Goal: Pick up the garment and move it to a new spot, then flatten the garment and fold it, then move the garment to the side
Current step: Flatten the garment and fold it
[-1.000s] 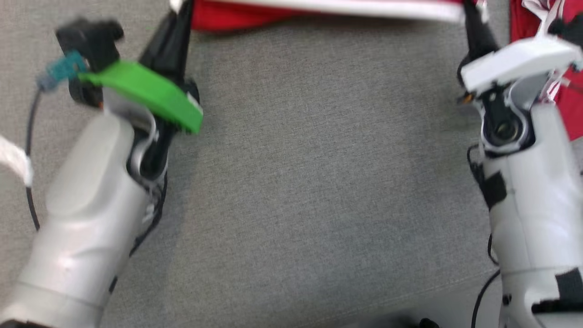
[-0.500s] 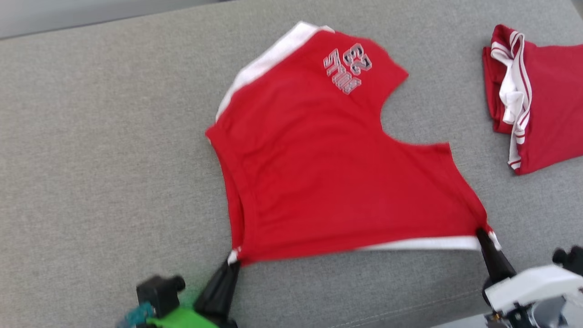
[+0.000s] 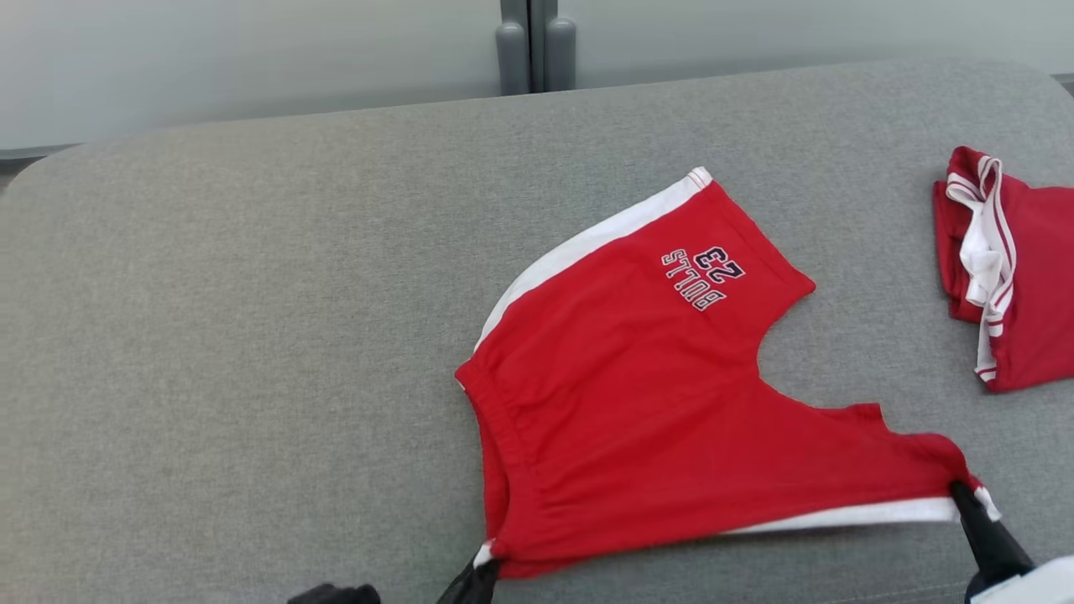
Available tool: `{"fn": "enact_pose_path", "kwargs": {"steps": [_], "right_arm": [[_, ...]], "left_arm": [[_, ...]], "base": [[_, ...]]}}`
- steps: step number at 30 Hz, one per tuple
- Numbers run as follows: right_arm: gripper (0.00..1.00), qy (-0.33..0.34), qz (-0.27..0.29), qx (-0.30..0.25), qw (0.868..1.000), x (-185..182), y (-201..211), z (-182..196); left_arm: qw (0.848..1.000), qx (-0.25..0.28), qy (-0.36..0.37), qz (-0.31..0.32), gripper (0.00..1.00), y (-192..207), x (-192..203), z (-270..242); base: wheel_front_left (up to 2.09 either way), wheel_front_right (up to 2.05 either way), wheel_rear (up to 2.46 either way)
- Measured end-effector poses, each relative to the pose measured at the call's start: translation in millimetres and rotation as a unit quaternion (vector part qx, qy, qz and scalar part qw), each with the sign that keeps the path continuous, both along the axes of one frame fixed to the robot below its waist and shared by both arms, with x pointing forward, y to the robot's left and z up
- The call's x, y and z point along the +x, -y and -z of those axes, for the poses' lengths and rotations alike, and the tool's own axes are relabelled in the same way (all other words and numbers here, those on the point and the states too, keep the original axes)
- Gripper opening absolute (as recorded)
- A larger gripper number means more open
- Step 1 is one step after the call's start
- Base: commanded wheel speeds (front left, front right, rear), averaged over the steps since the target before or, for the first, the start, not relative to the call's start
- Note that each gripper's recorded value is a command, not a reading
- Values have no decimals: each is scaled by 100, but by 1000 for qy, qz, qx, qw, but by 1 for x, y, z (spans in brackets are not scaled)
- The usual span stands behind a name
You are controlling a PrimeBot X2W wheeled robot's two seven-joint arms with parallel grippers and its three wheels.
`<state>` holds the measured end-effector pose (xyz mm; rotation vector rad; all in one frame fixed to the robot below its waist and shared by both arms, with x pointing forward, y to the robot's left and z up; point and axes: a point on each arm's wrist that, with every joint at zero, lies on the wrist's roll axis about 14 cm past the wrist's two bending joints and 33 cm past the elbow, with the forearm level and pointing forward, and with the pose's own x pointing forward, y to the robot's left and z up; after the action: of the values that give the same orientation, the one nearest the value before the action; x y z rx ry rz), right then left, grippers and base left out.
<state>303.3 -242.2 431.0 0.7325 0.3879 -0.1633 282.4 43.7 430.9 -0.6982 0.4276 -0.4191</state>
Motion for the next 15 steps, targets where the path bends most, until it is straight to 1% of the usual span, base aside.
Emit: {"fn": "enact_pose_path", "kwargs": {"steps": [6, 8, 12, 15], "right_arm": [[0, 36, -50, -22, 998, 64, -15, -27], [0, 39, -67, -31, 996, 88, -20, -33], [0, 37, -99, -54, 993, 140, -28, -41], [0, 24, -117, -68, 990, 174, -34, -40]], "left_arm": [[997, -60, 39, 18, 0, 24, 42, -40], [996, -70, 43, 33, 0, 34, 55, -48], [997, -68, 46, 14, 0, 33, 94, -53], [997, -63, 40, -1, 0, 28, 117, -50]], "base": [[0, 0, 0], [0, 0, 0], [0, 0, 0], [0, 0, 0]]}}
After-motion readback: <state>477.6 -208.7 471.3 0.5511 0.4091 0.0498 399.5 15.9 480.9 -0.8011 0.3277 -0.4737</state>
